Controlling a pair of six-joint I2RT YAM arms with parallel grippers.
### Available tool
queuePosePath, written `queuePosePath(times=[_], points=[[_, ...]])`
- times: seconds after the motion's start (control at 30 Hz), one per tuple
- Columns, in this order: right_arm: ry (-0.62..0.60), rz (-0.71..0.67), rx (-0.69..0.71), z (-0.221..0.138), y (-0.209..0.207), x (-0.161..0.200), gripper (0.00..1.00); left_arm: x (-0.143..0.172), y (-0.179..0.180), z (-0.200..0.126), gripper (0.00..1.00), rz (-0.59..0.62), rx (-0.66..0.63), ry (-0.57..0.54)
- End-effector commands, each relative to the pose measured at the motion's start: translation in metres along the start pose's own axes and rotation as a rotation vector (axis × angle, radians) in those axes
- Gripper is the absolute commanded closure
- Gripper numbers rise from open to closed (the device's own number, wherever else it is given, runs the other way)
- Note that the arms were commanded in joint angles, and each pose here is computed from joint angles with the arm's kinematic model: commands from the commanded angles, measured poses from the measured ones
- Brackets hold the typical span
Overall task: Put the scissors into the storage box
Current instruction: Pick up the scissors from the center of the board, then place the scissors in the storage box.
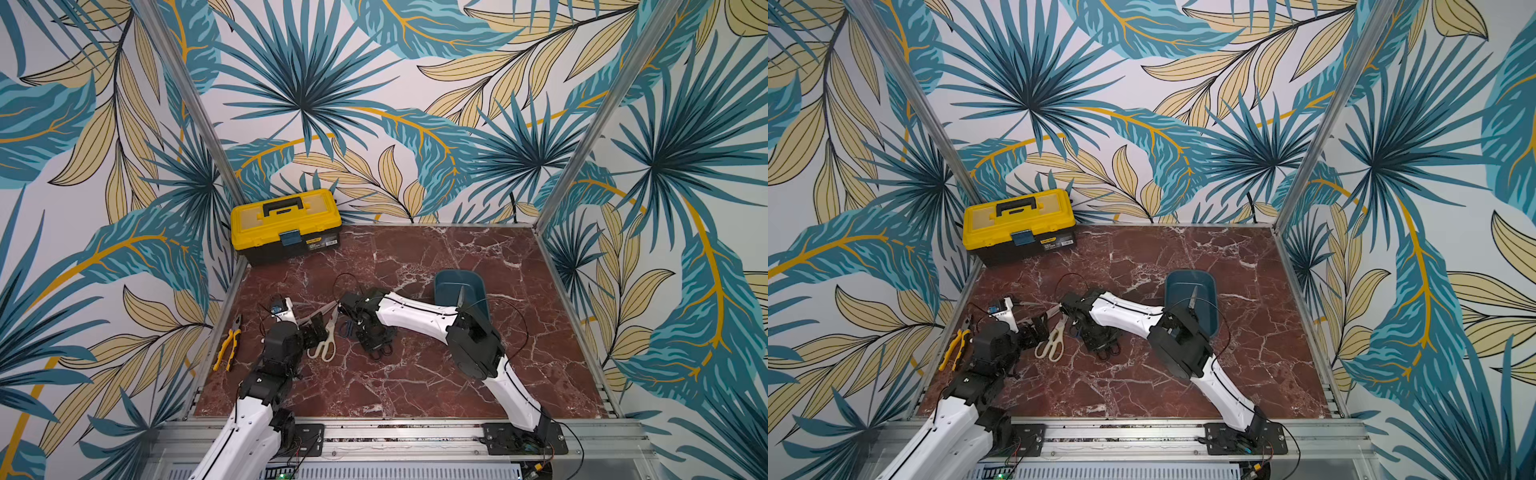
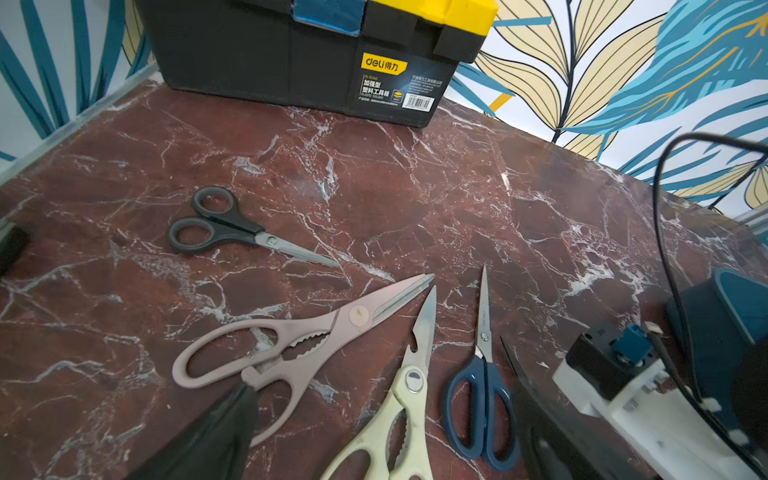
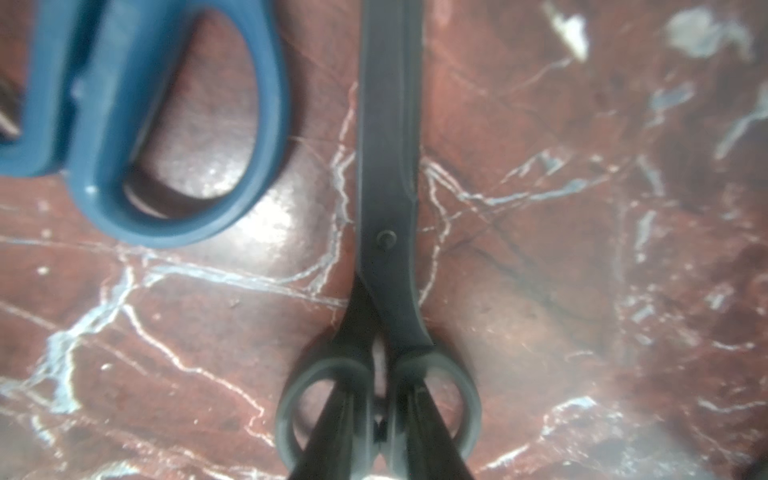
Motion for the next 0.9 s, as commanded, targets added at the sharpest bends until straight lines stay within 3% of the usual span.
queuePosePath(times=[0.0, 0.17, 0.3, 0.57, 0.7, 0.87], points=[[-0.106, 0.004, -0.045, -0.044, -0.009, -0.007, 0.95, -0.018, -0.024, -0.008, 0.04, 0.097, 0.141, -0.030], [-0.193, 0.070, -0.063, -0.080, -0.035, -0.012, 0.96, -0.052, -0.071, -0.032, 0.06, 0.290, 0.270, -0.082], [-0.241, 0.161, -0.036, -0.098, -0.073, -0.011, 0.96, -0.057, -0.123, -0.048, 0.06, 0.404, 0.474, -0.127], [-0.195, 0.431, 0.087, -0.093, -0.187, 0.028, 0.96, -0.009, -0.213, -0.054, 0.02, 0.611, 0.750, -0.050], [-0.120, 0.512, 0.135, -0.076, -0.227, 0.056, 0.96, 0.019, -0.242, -0.052, 0.01, 0.602, 0.917, 0.031], [-0.068, 0.571, 0.188, -0.058, -0.259, 0.074, 0.96, 0.038, -0.259, -0.043, 0.01, 0.613, 0.970, 0.084]])
Point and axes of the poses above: each gripper's point midway between its finger pads, its own z axis out along the fingers, its own y axis along the line the jaws close on, x = y × z, the point moved 5 cm from there along -z, back along the fingers, and after that the axes turned 3 degrees about -z, right-handed, at the moved point
